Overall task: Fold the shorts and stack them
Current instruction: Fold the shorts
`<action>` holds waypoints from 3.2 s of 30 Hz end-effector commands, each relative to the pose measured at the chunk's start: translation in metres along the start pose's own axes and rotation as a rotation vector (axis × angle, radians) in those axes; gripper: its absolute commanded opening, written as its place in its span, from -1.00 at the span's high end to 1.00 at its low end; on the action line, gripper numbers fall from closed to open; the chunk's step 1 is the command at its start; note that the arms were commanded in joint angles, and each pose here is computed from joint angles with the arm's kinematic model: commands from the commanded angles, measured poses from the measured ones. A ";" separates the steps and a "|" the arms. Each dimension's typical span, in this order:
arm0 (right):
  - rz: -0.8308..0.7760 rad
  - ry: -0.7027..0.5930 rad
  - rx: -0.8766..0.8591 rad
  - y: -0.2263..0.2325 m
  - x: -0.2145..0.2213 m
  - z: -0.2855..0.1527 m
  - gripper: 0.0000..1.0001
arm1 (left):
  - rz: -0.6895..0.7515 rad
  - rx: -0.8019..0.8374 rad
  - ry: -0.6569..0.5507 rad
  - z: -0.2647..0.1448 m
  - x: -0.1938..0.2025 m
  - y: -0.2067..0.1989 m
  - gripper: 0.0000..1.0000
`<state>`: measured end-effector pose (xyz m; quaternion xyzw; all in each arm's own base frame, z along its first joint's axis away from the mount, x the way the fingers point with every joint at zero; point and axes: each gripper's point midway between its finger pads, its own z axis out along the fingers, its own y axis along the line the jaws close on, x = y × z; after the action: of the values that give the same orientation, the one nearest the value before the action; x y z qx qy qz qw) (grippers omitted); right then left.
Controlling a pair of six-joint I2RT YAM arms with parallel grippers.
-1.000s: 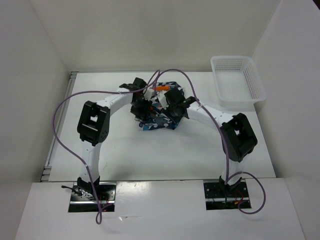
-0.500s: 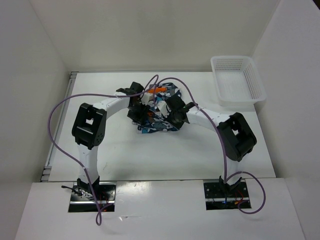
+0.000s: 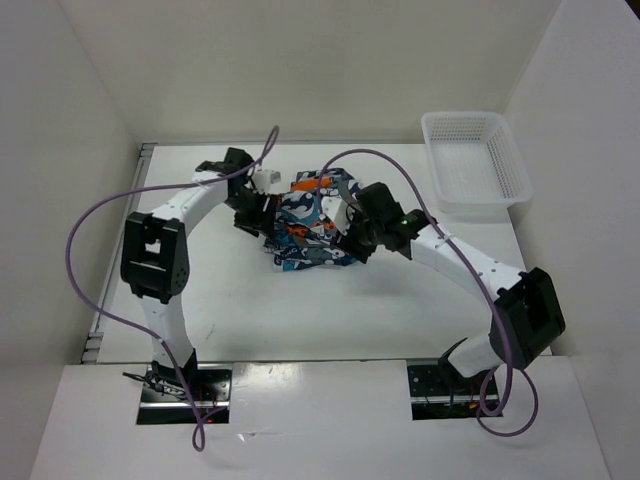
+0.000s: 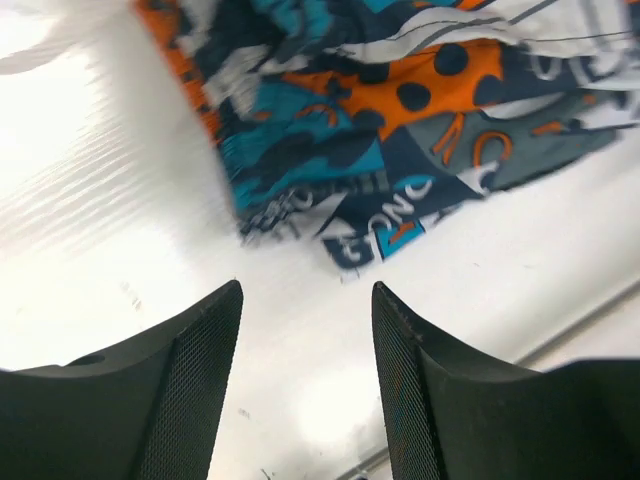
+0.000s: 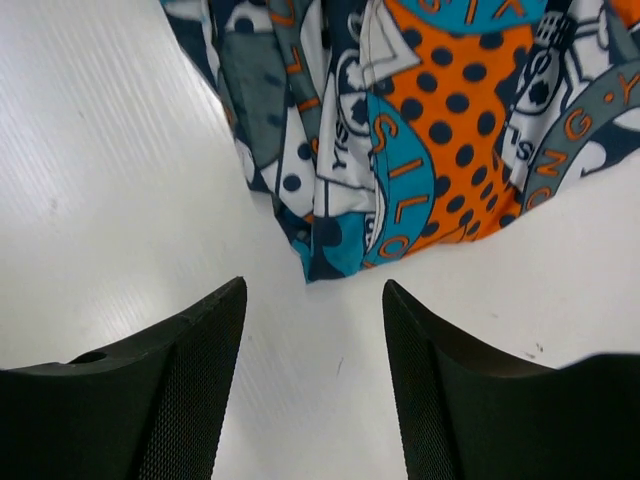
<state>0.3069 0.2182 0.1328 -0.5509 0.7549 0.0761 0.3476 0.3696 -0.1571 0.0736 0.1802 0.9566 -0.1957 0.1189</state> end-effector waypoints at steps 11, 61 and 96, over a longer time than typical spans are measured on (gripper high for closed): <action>0.095 -0.201 0.063 -0.041 -0.126 0.106 -0.23 | -0.094 0.105 -0.033 0.002 -0.007 0.023 -0.25; -0.073 -0.212 -0.368 0.005 -0.151 0.052 0.99 | -0.098 0.169 0.064 0.045 0.019 0.011 0.90; -0.035 0.014 0.041 0.012 -0.059 0.027 -0.24 | 0.030 0.079 -0.170 -0.010 -0.087 0.008 -0.39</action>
<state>0.3164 0.3140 0.1758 -0.5540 0.7334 0.1217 0.3746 0.4508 -0.1665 0.1472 0.1802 0.9172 -0.2667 0.2350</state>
